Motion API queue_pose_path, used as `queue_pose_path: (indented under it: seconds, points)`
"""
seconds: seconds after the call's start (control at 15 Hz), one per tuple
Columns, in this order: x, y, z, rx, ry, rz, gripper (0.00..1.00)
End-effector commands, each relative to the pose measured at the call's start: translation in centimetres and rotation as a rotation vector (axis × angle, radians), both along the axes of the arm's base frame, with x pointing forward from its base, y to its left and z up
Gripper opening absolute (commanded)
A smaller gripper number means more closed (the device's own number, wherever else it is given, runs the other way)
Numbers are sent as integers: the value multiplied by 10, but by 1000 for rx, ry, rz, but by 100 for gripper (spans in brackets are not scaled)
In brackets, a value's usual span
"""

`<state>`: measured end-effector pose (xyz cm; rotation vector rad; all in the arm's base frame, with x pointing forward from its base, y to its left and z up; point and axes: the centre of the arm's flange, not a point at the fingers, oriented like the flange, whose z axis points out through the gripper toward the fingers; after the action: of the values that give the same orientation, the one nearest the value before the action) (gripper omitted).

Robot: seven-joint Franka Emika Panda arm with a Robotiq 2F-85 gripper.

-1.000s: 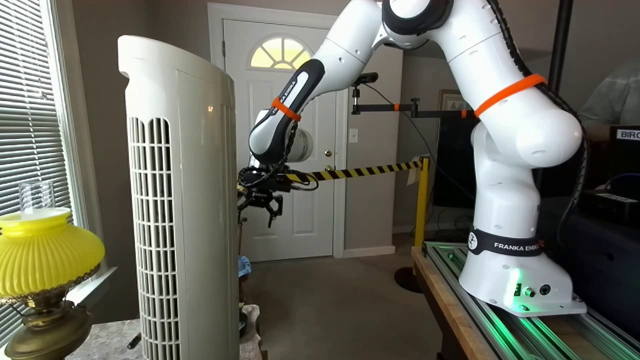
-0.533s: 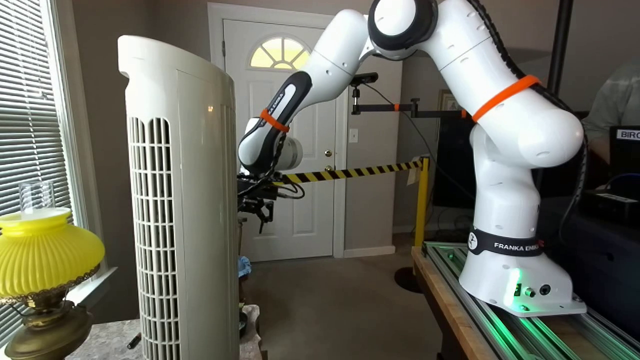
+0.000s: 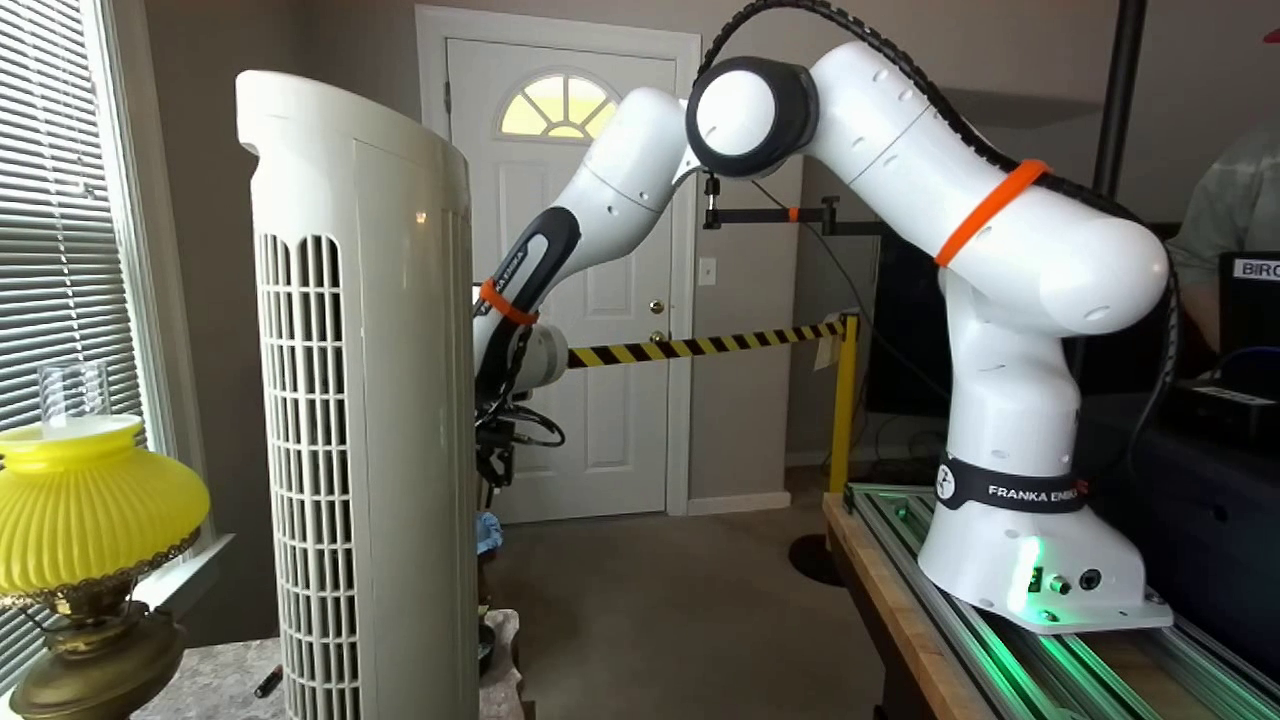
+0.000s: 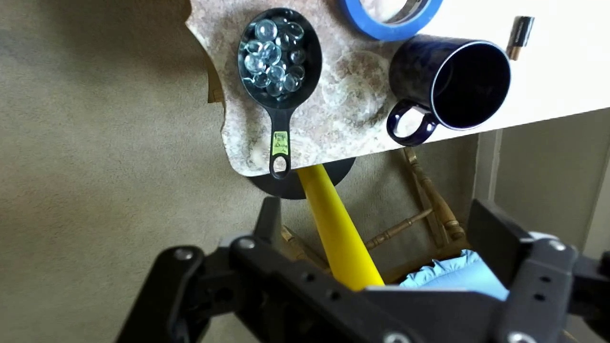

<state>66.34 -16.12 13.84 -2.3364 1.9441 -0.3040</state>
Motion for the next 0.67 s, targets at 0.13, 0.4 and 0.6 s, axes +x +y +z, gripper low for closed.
queue_pose_path:
  seconds: [0.13, 0.4, 0.6]
  points:
    - [8, -16, -54, 26, 16, -10, 100]
    - [8, -25, -94, 49, 15, -15, 100]
    - [13, -34, -121, 98, 24, 18, 100]
